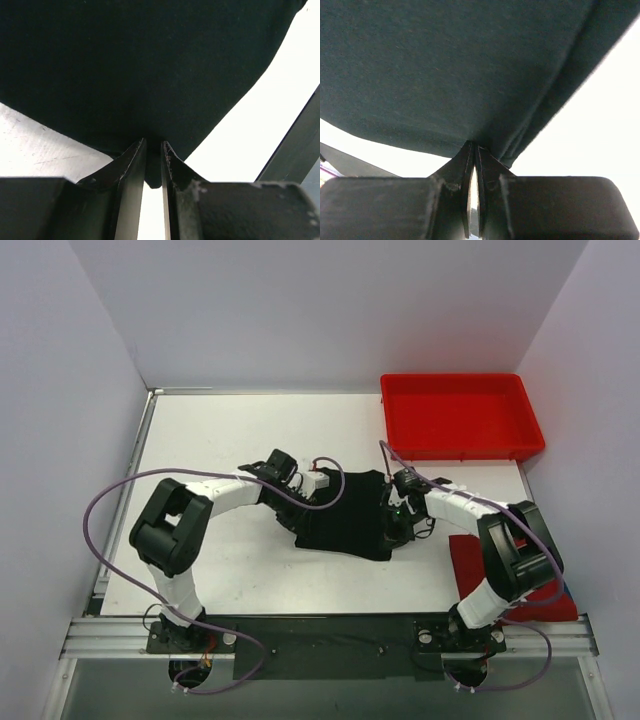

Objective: Fold and stack the t-shirts
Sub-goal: Smooth out wrinkles on the folded tshirt, then put the neatly folded tshirt into the corner of the board with the right arm

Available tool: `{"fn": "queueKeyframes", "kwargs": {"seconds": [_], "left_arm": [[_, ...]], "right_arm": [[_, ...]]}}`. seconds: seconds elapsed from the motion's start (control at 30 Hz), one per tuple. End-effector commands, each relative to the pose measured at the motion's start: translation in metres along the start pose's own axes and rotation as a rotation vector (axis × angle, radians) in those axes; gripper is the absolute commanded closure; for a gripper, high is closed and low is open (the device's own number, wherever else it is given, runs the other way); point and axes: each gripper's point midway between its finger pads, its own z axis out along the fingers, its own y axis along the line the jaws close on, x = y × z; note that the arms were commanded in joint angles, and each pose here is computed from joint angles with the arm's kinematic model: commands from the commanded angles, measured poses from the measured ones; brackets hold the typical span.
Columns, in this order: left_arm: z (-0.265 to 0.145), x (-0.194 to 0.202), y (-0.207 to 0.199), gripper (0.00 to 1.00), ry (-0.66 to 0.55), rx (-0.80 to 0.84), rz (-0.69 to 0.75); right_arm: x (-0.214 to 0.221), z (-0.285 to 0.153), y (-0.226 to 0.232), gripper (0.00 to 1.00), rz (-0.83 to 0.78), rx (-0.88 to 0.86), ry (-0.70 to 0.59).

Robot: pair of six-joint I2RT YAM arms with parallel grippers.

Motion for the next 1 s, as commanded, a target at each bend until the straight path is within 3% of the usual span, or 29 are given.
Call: {"fn": "queueKeyframes", "kwargs": {"seconds": [0.0, 0.1, 0.17, 0.2, 0.23, 0.3, 0.47, 0.67, 0.73, 0.8, 0.83, 0.9, 0.97], "left_arm": [[-0.006, 0.009, 0.002, 0.71, 0.001, -0.054, 0.071], [-0.018, 0.005, -0.01, 0.65, -0.009, -0.023, 0.089], [-0.029, -0.008, -0.025, 0.59, -0.037, 0.022, 0.099], [-0.037, -0.019, -0.033, 0.57, -0.063, 0.044, 0.113], [-0.043, -0.026, -0.038, 0.53, -0.071, 0.052, 0.115], [-0.052, -0.035, -0.039, 0.48, -0.096, 0.044, 0.113], [-0.06, -0.033, -0.016, 0.45, -0.119, -0.064, 0.066], [-0.071, -0.032, -0.008, 0.45, -0.149, -0.101, 0.063], [-0.073, -0.034, -0.007, 0.45, -0.157, -0.106, 0.06], [-0.077, -0.038, -0.007, 0.45, -0.169, -0.108, 0.062], [-0.078, -0.039, -0.006, 0.45, -0.173, -0.107, 0.061], [-0.08, -0.041, -0.006, 0.45, -0.181, -0.111, 0.065], [-0.082, -0.042, -0.005, 0.45, -0.188, -0.119, 0.066]], "right_arm": [[0.023, -0.011, -0.042, 1.0, 0.098, 0.157, -0.007], [0.009, -0.032, -0.041, 1.0, 0.12, 0.128, -0.081], [-0.007, -0.047, -0.038, 0.84, 0.126, 0.111, -0.143], [-0.019, -0.056, -0.036, 0.69, 0.131, 0.098, -0.179], [-0.025, -0.059, -0.035, 0.47, 0.132, 0.091, -0.197], [-0.045, -0.065, -0.033, 0.32, 0.14, 0.076, -0.228], [-0.079, -0.048, -0.033, 0.32, 0.214, 0.018, -0.212], [-0.086, -0.008, -0.038, 0.34, 0.278, -0.042, -0.133], [-0.088, -0.001, -0.028, 0.39, 0.29, -0.108, -0.121], [-0.09, 0.002, -0.018, 0.54, 0.297, -0.176, -0.132], [-0.087, 0.004, -0.014, 0.68, 0.314, -0.205, -0.121], [-0.093, 0.002, -0.007, 0.81, 0.307, -0.249, -0.138], [-0.101, -0.001, -0.001, 0.87, 0.295, -0.28, -0.147]]}}
